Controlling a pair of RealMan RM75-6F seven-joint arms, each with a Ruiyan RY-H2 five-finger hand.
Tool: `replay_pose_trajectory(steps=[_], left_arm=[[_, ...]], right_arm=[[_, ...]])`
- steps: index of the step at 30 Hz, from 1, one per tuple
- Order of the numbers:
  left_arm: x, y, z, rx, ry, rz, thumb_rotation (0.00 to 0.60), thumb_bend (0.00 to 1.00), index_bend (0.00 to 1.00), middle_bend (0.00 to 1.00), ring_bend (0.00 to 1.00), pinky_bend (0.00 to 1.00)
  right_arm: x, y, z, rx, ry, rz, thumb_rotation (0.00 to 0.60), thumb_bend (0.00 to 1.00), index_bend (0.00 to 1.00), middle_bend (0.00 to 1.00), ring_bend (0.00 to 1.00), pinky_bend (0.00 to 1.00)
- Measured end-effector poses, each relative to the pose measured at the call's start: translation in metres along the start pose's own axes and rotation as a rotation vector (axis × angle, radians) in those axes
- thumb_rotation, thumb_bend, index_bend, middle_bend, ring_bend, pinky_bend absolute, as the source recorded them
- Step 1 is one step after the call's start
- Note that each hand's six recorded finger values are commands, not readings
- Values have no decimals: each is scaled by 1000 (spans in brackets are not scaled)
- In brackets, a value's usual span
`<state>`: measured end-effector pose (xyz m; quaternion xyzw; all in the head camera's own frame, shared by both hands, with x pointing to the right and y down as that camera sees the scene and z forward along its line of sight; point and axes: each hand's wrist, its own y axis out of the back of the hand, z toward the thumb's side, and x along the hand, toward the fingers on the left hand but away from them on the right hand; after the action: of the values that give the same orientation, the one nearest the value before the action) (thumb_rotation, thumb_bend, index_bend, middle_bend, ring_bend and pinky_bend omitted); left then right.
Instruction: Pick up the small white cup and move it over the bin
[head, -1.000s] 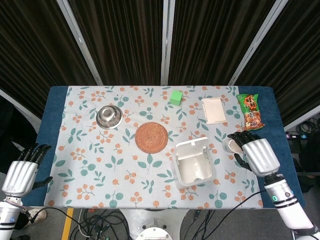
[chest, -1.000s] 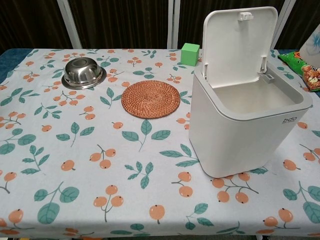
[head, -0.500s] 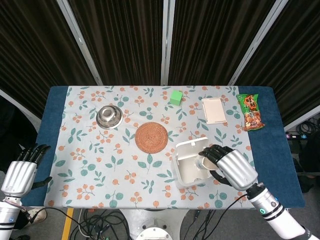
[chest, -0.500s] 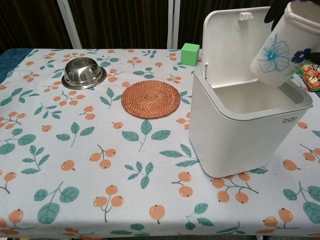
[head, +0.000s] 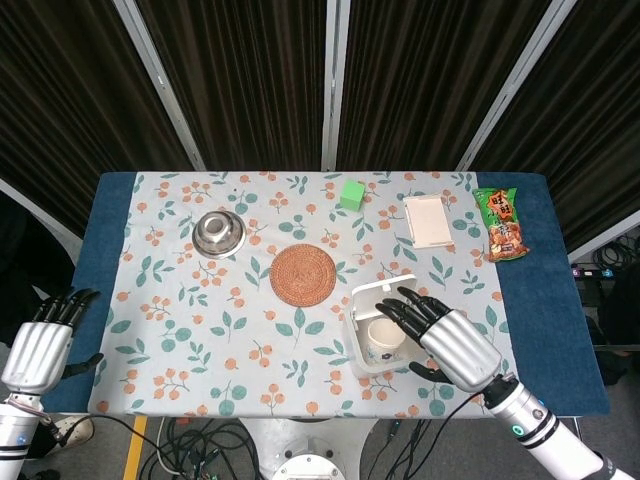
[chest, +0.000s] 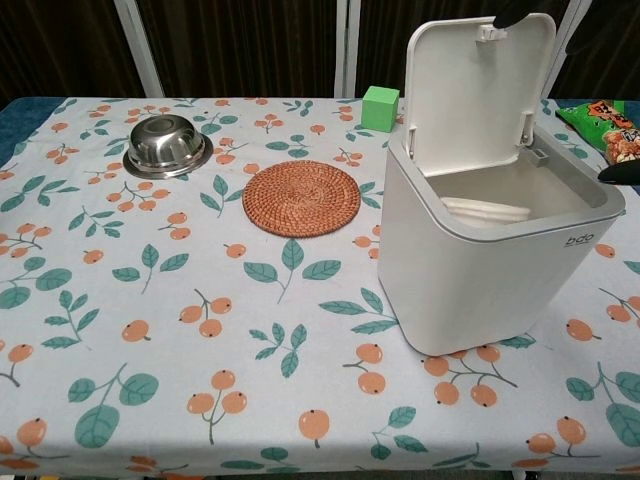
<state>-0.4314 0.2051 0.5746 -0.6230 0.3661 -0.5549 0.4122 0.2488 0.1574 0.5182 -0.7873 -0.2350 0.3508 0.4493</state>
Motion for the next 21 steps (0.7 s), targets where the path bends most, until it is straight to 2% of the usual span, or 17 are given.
replay_pose_trajectory(steps=[4, 7, 8, 11, 13, 15, 16, 21], left_arm=[[0, 1, 0, -2, 2, 4, 600, 33, 159, 159, 88, 192], [0, 3, 0, -2, 1, 11, 600, 32, 159, 159, 87, 192], [0, 3, 0, -3, 0, 14, 600, 32, 159, 159, 87, 192], [1, 4, 1, -1, -3, 18, 600, 32, 159, 159, 87, 193], [1, 5, 2, -1, -5, 21, 600, 32, 159, 159, 88, 193], [1, 7, 4, -1, -7, 25, 600, 32, 159, 159, 88, 192], [2, 8, 4, -1, -8, 27, 600, 32, 159, 159, 88, 193], [4, 13, 5, 11, -11, 39, 600, 32, 159, 159, 88, 192]], right_arm=[[6, 7, -7, 15, -24, -33, 600, 68, 27, 121, 31, 226], [19, 15, -20, 48, -77, -79, 600, 70, 12, 104, 20, 208], [27, 18, -28, 70, -113, -98, 600, 70, 7, 94, 14, 196], [54, 19, -57, 134, -238, -133, 600, 77, 0, 27, 0, 72], [73, 15, -76, 163, -316, -134, 600, 86, 0, 4, 0, 12], [98, 6, -103, 187, -419, -122, 600, 92, 0, 0, 0, 0], [105, 4, -109, 192, -446, -120, 600, 93, 0, 0, 0, 0], [161, -13, -157, 229, -690, -117, 600, 94, 0, 0, 0, 0]])
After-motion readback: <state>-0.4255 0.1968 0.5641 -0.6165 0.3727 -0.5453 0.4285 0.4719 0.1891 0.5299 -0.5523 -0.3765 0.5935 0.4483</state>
